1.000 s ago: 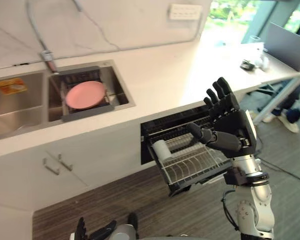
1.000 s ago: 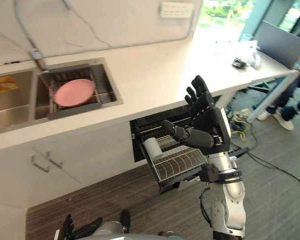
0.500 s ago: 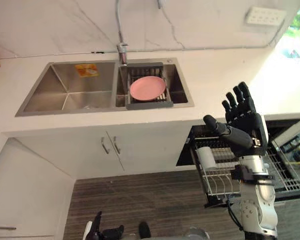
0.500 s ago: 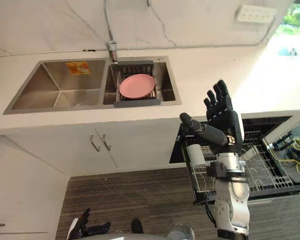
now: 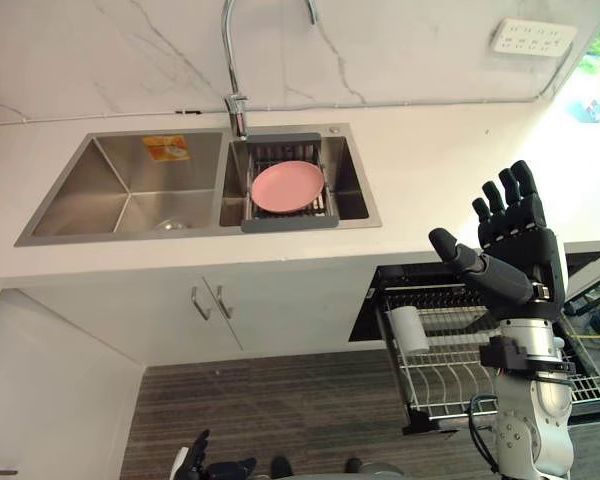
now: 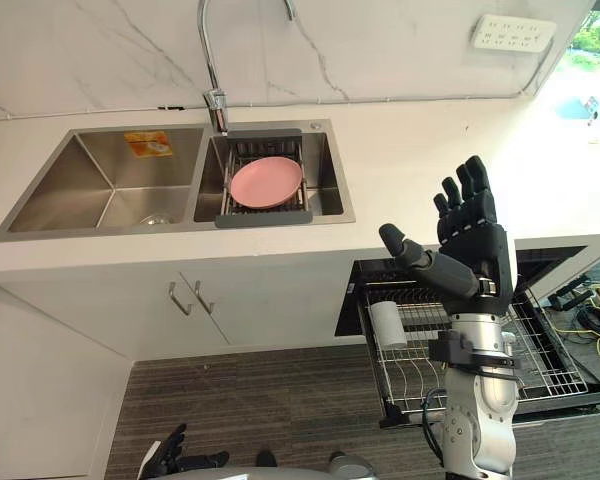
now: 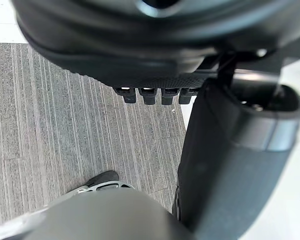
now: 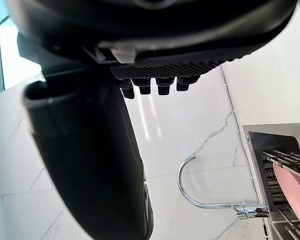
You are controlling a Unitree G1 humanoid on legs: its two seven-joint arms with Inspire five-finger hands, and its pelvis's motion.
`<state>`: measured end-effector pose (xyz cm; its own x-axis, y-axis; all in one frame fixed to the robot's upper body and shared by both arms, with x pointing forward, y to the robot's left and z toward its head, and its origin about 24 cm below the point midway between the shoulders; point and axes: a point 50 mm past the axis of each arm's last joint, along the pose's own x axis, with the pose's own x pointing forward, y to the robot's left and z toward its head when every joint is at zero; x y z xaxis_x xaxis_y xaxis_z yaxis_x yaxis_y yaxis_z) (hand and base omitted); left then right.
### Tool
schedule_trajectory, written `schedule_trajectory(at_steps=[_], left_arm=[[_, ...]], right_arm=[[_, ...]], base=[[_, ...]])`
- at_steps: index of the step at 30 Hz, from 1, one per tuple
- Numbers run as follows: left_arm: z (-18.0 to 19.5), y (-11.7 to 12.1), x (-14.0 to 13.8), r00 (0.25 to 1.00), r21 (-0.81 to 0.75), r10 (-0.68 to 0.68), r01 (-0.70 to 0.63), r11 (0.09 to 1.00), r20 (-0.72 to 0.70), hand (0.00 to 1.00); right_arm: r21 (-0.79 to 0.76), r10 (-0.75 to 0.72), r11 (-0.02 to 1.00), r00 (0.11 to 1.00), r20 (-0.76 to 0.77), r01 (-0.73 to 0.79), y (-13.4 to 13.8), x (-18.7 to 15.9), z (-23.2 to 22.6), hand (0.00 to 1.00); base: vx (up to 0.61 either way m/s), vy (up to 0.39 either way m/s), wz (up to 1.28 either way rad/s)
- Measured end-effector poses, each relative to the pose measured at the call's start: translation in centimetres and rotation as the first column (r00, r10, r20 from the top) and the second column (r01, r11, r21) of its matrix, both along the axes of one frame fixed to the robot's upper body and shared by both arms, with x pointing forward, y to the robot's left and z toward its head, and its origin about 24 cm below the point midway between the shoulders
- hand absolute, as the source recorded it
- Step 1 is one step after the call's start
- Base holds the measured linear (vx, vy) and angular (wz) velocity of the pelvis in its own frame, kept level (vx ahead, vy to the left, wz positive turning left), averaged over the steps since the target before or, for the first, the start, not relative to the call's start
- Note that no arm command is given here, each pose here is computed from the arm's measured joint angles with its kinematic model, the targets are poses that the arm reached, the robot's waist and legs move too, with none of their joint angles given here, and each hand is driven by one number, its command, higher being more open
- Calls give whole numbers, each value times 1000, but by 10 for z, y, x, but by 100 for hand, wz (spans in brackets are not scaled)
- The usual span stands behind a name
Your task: Walk over to the sink, pick up the cup, carry it to the dishwasher, place the cup inside the dishwasher, then close the dishwasher door
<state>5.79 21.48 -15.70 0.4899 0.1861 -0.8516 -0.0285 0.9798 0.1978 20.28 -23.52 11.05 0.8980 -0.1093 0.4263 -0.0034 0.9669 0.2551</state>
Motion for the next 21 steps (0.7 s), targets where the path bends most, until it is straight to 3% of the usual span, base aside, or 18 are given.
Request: schedule_trajectory(at_steps=[6,9,12,15,21], left_arm=[[-7,2,-15,976,-174,191,-206,963,-100,100],[-10,2,-26,917,-271,372,-398,877,-143,100],[-13,-5,-34,808,-344,566,-585,735,-165,100],[-12,-11,-33,761,-395,633,-631,667,-146,100],[-13,-14,-41,748,-395,644,-646,653,-159,100]], right_arm=[[25,9,1000,1000,2,-9,-1,0,-1,100],[44,15,999,1000,2,-15,0,0,-3,100],[80,20,997,1000,-4,-20,1,-2,-6,100],[97,14,995,1000,-3,-14,2,-2,-7,100],[122,3,992,1000,-22,0,3,0,-13,100]], base=[[-42,-28,-4],[-36,-77,-5],[6,-75,12],[11,-22,2],[148,153,-20]])
